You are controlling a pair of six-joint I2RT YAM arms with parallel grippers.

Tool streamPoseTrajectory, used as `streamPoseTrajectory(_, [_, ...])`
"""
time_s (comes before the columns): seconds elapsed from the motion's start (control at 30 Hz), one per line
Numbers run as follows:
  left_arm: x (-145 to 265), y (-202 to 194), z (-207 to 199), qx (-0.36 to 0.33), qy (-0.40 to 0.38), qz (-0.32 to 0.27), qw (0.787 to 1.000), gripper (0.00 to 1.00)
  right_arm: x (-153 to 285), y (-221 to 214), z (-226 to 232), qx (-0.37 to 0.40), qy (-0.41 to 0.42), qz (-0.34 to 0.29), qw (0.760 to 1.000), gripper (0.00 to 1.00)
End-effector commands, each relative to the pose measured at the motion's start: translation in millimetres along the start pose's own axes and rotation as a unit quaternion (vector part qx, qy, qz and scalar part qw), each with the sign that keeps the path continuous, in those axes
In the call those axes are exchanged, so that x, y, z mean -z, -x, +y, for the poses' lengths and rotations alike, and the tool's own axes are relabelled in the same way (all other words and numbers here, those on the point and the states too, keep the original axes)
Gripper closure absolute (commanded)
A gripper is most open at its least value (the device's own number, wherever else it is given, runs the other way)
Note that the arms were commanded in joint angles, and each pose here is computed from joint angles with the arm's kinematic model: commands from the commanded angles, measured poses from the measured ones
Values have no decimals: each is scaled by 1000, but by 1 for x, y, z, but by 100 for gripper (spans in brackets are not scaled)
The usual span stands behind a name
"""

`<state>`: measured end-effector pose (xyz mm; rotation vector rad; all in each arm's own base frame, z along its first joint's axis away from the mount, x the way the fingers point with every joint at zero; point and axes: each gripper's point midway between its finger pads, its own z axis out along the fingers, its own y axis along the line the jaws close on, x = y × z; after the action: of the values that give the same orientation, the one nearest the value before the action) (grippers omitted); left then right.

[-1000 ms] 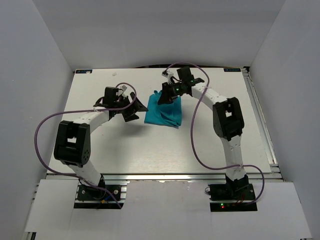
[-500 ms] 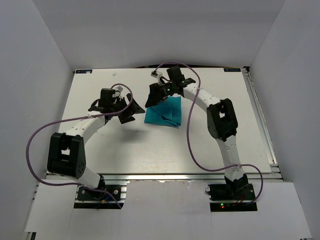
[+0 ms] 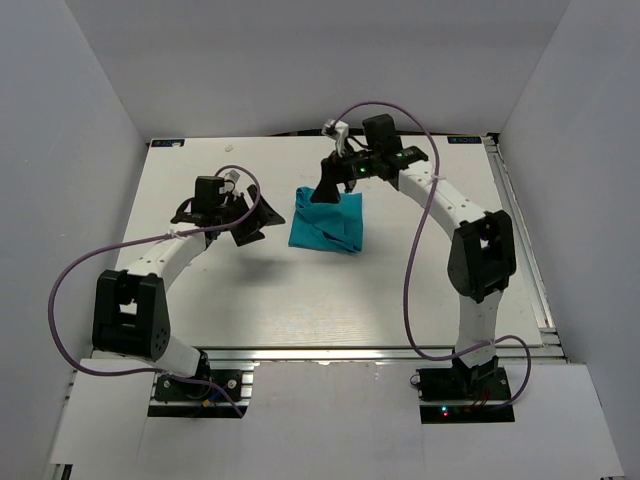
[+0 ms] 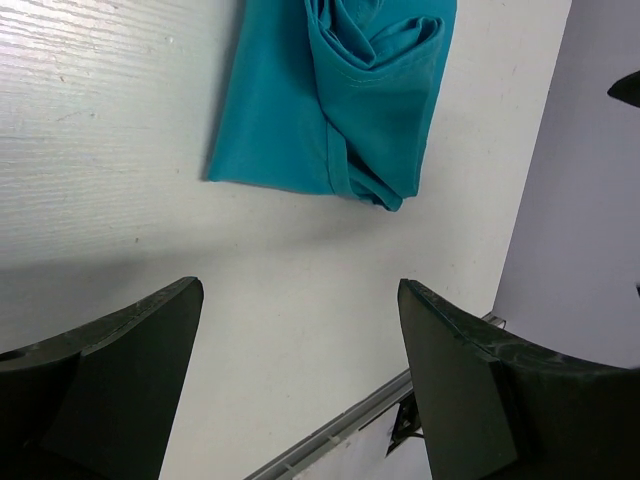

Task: Fold and stack the t-shirts
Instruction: Fold the long partially folded tshirt into a neat square

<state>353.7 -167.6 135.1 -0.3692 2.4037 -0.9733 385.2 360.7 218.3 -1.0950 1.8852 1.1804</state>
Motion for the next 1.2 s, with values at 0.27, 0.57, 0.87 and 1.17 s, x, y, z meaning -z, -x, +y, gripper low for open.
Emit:
streamPoseTrajectory(0.27, [20, 8, -9, -15, -13, -28, 999, 10, 11, -89, -77, 23, -101, 98, 990, 27])
streamPoseTrajectory(0.57, [20, 10, -9, -11, -13, -30, 999, 10, 2, -102, -99, 4, -126, 108, 986, 29])
streamPoseTrajectory(0.87, [19, 9, -9, -10, -13, -27, 1000, 10, -7, -110, -100, -8, -114, 107, 988, 43])
streamPoseTrajectory(1.17, [18, 10, -10, -11, -13, -27, 999, 10, -7, -93, -72, 8, -76, 80, 994, 73])
